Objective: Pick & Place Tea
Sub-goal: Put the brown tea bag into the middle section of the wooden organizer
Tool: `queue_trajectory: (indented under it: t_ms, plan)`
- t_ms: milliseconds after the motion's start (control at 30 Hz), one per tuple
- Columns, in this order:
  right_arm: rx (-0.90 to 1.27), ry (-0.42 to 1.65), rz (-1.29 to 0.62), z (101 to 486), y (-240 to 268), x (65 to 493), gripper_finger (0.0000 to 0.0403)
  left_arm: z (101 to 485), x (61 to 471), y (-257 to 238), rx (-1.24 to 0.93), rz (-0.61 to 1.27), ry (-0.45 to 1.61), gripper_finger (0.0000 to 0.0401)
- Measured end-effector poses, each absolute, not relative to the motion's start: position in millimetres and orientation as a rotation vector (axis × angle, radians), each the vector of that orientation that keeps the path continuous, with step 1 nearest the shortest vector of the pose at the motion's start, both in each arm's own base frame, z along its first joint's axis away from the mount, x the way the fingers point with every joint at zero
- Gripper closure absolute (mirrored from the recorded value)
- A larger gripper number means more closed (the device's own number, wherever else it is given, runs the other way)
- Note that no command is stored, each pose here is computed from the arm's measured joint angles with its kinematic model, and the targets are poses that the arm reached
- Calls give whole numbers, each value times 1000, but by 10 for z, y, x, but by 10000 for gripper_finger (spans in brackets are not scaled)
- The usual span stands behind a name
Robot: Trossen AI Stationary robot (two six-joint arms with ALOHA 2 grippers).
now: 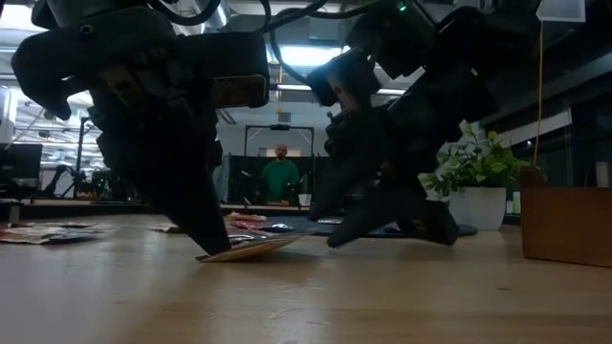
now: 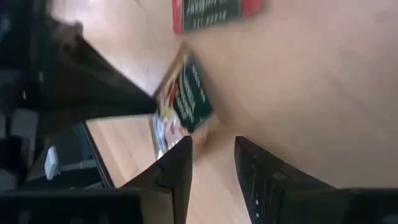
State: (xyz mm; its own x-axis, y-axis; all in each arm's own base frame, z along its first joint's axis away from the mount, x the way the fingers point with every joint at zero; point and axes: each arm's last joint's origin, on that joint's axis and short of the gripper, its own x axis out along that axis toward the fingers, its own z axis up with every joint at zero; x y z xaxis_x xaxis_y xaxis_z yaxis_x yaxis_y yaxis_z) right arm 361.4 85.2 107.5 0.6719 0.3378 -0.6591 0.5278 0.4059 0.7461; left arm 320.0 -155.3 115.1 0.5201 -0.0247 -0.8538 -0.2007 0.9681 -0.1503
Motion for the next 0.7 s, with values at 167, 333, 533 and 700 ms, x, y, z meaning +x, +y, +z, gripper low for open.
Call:
queue_trajectory:
  t_ms: [167, 333, 533, 700]
  plan:
    - [1188, 826, -157, 1096, 813, 3643, 281, 1162, 3223, -1557, -247, 111, 991, 398]
    - [1197, 833, -153, 1095, 778, 3649, 281, 1170, 3237, -1556, -254, 118, 972, 399]
    - [1204, 851, -134, 1095, 782, 3645, 308, 1171, 3240, -1554, -259, 122, 970, 399]
    - [1209, 863, -121, 1095, 787, 3643, 362, 1173, 3241, -1555, -268, 128, 968, 396]
